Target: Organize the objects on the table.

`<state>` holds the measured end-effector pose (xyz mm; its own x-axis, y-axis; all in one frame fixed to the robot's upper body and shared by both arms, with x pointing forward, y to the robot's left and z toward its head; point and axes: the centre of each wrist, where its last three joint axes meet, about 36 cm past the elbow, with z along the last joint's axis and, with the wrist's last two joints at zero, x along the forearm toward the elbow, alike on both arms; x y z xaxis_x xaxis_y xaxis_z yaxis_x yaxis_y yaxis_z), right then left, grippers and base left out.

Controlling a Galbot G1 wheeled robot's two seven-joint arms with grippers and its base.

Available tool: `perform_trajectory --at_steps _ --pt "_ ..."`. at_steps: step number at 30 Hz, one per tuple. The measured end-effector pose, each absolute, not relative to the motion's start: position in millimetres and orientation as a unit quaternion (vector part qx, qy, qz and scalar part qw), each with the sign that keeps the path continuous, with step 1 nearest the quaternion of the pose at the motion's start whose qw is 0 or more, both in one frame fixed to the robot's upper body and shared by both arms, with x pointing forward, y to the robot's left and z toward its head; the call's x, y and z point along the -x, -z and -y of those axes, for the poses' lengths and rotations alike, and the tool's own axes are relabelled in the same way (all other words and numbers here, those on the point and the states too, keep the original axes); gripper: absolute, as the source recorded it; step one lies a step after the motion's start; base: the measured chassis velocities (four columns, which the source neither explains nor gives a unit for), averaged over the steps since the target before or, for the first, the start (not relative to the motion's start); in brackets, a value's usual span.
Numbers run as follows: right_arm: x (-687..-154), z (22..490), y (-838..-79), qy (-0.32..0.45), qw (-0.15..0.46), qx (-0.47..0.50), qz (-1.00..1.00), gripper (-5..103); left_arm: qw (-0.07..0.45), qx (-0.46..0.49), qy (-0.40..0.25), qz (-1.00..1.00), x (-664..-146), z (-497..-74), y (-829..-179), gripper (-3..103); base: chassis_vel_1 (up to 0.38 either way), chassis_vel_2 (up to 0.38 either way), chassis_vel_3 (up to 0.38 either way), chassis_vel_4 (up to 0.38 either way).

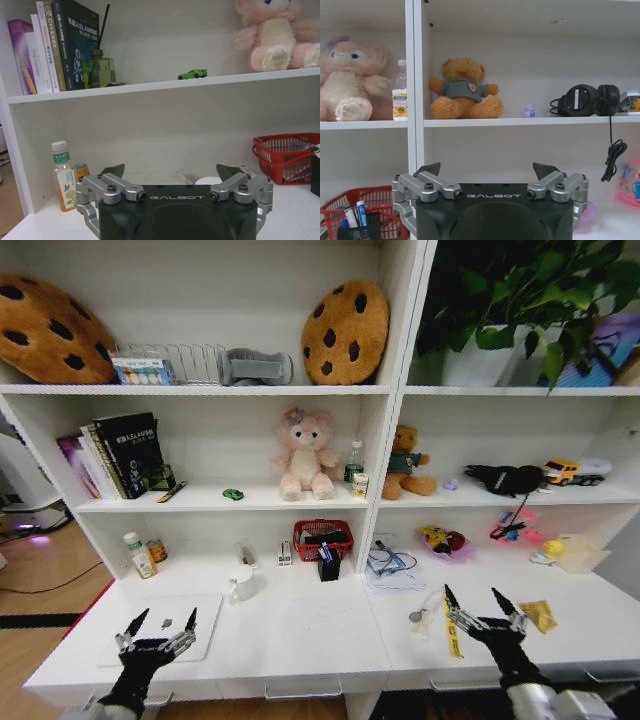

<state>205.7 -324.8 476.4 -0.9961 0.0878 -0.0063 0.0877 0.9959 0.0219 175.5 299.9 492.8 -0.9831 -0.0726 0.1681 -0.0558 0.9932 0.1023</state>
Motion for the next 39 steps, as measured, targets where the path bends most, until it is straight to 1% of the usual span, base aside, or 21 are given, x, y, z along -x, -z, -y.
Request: perform_trajectory --at_steps 4,11,29,33,36,37,38,39 --pt "-206 323 -466 -0.021 -0.011 -0.04 -0.999 100 0.086 -0.032 0.049 0.995 -176 -300 -493 100 -0.012 -0.01 0.008 0.015" --pt "-208 326 -457 -0.021 -0.016 -0.038 -0.999 100 0.086 -0.032 0.049 0.995 -176 -300 -493 100 -0.129 -0.103 0.107 0.118" --pt "-216 326 -448 -0.029 -0.006 -0.016 -0.999 100 0.086 -0.032 0.049 0.995 -176 -300 -493 100 -0.247 -0.236 0.241 0.247" --pt "-217 329 -446 -0.026 0.005 -0.017 -1.0 100 0.086 -0.032 0.049 0.995 -176 -300 -493 100 -0.118 -0.12 0.131 0.091" --pt "-220 341 -444 -0.021 0.019 -0.023 -0.999 100 0.086 -0.032 0.049 0.995 -176 -300 -493 100 0.003 -0.021 0.011 0.009" --pt "-222 353 -443 -0.014 0.021 -0.023 -0.999 100 0.086 -0.032 0.049 0.995 -176 -300 -493 100 0.007 0.048 -0.06 -0.033" --pt "-230 378 -450 -0.015 -0.01 -0.027 -0.999 100 0.086 -0.032 0.049 0.995 -176 -300 -493 100 0.03 0.091 -0.064 -0.081" --pt "-230 378 -450 -0.015 -0.01 -0.027 -0.999 100 0.086 -0.032 0.049 0.995 -176 -300 -493 100 0.03 0.091 -0.064 -0.081"
